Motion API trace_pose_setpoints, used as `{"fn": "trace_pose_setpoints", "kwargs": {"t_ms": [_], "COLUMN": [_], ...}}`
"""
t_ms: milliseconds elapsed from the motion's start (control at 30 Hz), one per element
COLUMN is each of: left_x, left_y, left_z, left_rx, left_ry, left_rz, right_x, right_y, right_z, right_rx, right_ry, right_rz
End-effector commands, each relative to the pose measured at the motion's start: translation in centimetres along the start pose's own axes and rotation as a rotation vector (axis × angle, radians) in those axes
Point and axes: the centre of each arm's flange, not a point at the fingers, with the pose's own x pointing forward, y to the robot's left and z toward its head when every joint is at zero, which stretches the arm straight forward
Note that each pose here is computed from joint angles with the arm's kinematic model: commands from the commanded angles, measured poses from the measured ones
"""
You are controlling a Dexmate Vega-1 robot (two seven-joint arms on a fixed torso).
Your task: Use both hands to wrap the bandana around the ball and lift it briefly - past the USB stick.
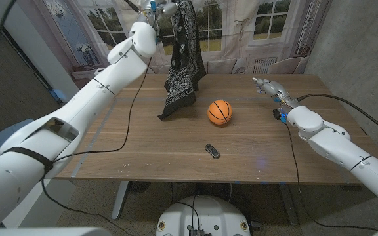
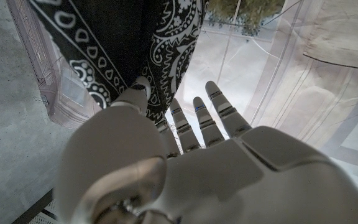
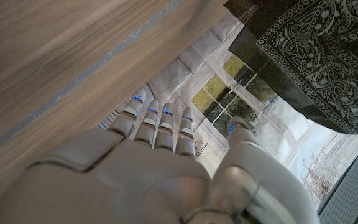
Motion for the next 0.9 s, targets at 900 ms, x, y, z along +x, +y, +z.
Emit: {"fn": "trace_pose_setpoints", "kwargs": {"t_ms": [900], "left_x": [6.4], "left_y": [0.5], "left_z": [2.5], "left_rx": [-0.251], "left_ry": [-0.074], "left_rz": [-0.249], "right_x": [4.8], "right_y": [5.8], "right_z": [5.5], "right_rx": [-0.236], "right_ry": [-0.034], "right_rz": [0.214]}}
